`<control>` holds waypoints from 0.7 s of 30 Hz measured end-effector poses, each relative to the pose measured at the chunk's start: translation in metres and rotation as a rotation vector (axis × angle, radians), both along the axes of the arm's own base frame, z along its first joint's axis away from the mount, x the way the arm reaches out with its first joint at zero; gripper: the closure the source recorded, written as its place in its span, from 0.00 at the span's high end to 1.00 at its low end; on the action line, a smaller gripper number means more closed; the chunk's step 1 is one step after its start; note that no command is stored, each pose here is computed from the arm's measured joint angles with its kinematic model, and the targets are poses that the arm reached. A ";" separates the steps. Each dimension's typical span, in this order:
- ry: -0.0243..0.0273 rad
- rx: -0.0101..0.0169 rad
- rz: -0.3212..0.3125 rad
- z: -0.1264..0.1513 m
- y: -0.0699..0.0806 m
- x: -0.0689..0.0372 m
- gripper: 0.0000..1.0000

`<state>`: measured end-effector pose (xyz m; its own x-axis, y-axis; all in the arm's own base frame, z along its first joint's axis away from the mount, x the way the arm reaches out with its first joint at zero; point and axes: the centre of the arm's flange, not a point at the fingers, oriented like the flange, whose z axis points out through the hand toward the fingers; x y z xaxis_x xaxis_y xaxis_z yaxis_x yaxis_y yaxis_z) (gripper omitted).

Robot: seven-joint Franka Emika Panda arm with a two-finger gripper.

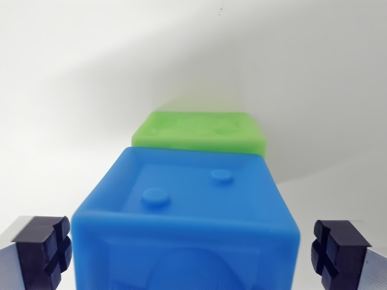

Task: Stack cube

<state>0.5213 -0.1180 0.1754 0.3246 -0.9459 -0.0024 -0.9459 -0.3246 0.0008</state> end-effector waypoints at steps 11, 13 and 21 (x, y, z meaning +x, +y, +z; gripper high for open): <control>-0.0018 -0.0019 0.000 0.027 0.000 0.000 1.00; -0.0016 -0.0022 0.000 0.032 0.000 0.000 1.00; -0.0024 -0.0039 0.000 0.060 0.000 0.000 1.00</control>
